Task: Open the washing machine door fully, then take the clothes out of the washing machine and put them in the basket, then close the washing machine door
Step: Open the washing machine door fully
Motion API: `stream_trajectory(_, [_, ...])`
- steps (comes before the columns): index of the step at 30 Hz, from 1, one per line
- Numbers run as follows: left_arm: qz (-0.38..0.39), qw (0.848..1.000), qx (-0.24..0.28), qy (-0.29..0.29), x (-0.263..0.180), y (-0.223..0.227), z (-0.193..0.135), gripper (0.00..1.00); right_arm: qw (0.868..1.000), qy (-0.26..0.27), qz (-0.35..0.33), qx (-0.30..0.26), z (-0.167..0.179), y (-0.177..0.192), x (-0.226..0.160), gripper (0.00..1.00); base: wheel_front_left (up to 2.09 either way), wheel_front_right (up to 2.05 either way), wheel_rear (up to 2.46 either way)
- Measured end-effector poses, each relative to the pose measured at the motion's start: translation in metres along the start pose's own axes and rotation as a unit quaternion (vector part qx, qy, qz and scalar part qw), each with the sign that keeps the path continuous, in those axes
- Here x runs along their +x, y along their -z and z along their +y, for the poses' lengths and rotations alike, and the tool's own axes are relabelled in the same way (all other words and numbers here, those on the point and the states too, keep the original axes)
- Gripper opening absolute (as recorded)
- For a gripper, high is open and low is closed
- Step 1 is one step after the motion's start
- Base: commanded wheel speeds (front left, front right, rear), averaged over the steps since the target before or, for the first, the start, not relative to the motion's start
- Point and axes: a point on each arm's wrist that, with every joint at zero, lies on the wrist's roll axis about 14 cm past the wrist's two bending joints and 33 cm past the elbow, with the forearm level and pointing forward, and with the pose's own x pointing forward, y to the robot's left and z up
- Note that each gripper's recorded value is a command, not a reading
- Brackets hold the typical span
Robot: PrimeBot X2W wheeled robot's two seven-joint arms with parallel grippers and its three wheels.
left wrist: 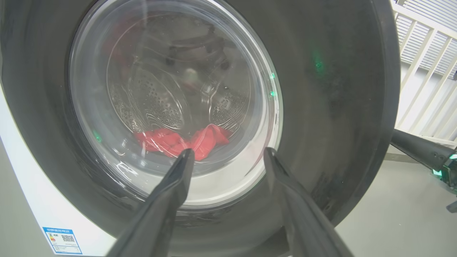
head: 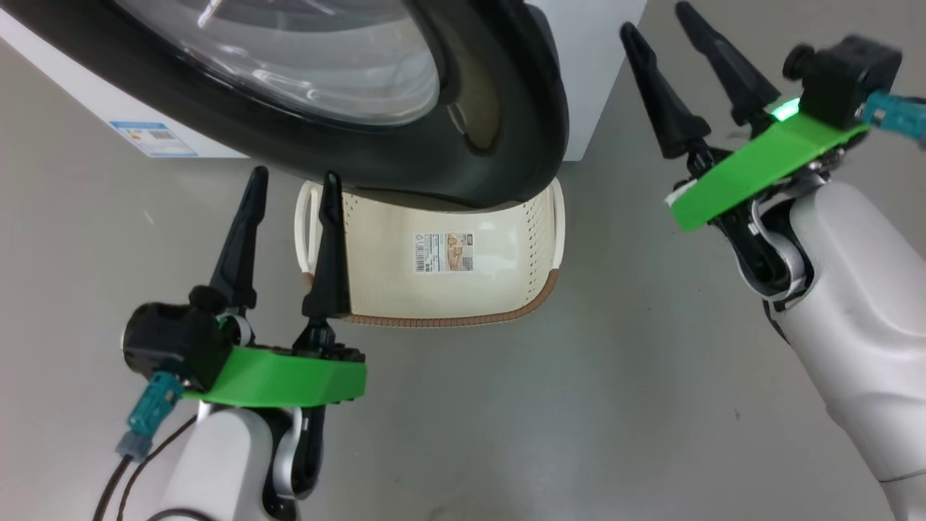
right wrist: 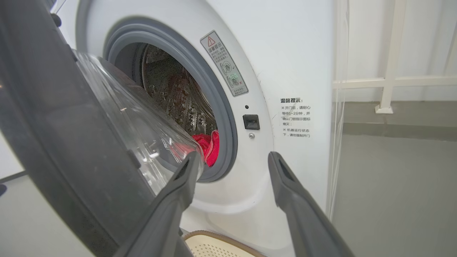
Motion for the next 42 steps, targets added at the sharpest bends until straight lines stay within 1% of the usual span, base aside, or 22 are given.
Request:
stream_trajectory(2, [0.000, 1.000, -0.001, 0.000, -0.001, 0.000, 0.000, 1.00, 0.999, 0.015, -0.013, -0.047, -0.011, 0.000, -0.006, 1.00, 0.00, 0.00, 0.00])
stream_trajectory(5, [0.000, 1.000, 0.006, 0.002, -0.002, -0.001, -0.002, 1.00, 0.994, 0.039, -0.028, -0.097, -0.023, -0.005, -0.013, 1.00, 0.00, 0.00, 0.00])
stream_trajectory(10, [0.000, 1.000, 0.008, 0.002, -0.002, -0.001, -0.001, 1.00, 0.988, 0.067, -0.050, -0.128, -0.026, -0.006, -0.024, 1.00, 0.00, 0.00, 0.00])
stream_trajectory(16, [0.001, 1.000, 0.015, -0.001, -0.002, 0.001, 0.002, 1.00, 0.984, 0.094, -0.069, -0.134, -0.030, -0.006, -0.045, 1.00, 0.00, 0.00, 0.00])
stream_trajectory(20, [0.001, 1.000, 0.017, -0.002, -0.002, 0.002, 0.003, 1.00, 0.980, 0.096, -0.081, -0.153, -0.026, -0.012, -0.055, 1.00, 0.00, 0.00, 0.00])
stream_trajectory(23, [0.000, 1.000, 0.018, -0.004, -0.002, 0.001, 0.004, 1.00, 0.979, 0.097, -0.078, -0.161, -0.024, -0.009, -0.063, 1.00, 0.00, 0.00, 0.00])
stream_trajectory(42, [-0.003, 1.000, 0.016, -0.008, -0.005, -0.002, 0.005, 1.00, 0.982, 0.113, -0.080, -0.131, -0.020, -0.002, -0.102, 1.00, 0.00, 0.00, 0.00])
